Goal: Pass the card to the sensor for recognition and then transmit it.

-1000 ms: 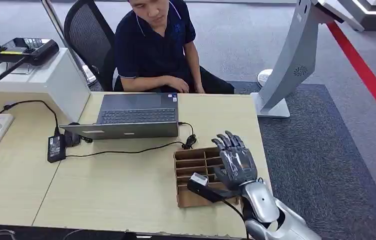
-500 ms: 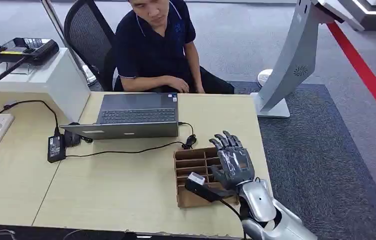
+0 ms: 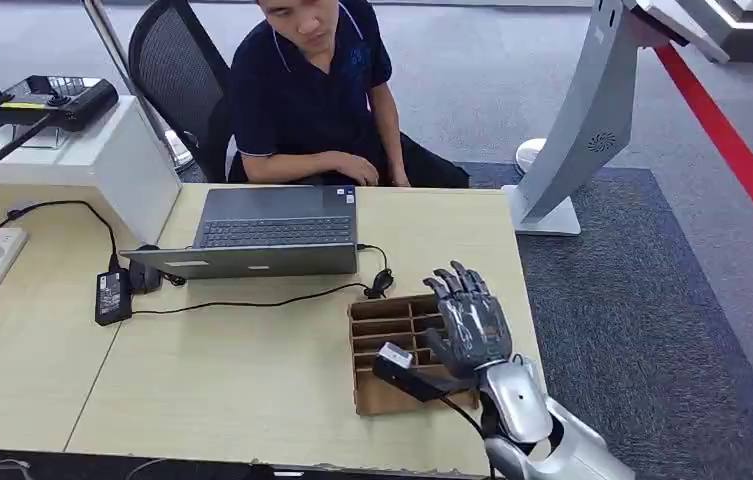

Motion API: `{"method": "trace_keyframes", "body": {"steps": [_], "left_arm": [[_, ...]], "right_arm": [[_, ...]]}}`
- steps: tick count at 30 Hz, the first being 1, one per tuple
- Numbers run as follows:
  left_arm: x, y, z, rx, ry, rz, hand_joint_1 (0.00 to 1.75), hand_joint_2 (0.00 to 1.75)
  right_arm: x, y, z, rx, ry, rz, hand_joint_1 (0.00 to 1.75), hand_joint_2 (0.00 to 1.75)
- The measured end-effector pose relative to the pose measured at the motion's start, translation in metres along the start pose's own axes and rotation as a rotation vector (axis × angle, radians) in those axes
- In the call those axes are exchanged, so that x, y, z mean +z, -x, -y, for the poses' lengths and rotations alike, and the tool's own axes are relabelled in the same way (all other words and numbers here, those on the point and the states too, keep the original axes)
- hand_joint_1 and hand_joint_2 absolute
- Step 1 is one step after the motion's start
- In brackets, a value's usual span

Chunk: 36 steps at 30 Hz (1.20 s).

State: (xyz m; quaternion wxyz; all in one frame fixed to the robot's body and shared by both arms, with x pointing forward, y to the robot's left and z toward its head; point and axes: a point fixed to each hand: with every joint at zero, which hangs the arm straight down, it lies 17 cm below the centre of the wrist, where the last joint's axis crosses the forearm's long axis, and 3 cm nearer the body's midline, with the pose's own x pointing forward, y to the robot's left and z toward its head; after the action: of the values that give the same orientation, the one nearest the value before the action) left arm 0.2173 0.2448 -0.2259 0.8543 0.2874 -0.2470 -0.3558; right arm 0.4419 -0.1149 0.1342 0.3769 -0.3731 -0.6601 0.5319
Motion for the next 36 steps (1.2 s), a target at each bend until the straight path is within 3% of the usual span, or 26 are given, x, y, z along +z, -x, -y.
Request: {"method": "trace_keyframes", "body": {"steps": [15, 22, 36], "left_arm": [[0.000, 0.000, 0.000, -0.001, 0.000, 0.001, 0.00, 0.00], [0.000, 0.000, 0.000, 0.000, 0.000, 0.000, 0.00, 0.00], [0.000, 0.000, 0.000, 0.002, 0.001, -0.001, 0.00, 0.00]], "right_arm": [[-0.002, 0.011, 0.001, 0.019, 0.005, -0.026, 0.54, 1.75], [-0.002, 0.012, 0.000, 0.022, 0.003, -0.028, 0.66, 1.75], [-0.002, 0.013, -0.001, 0.025, -0.003, -0.031, 0.63, 1.75]]}}
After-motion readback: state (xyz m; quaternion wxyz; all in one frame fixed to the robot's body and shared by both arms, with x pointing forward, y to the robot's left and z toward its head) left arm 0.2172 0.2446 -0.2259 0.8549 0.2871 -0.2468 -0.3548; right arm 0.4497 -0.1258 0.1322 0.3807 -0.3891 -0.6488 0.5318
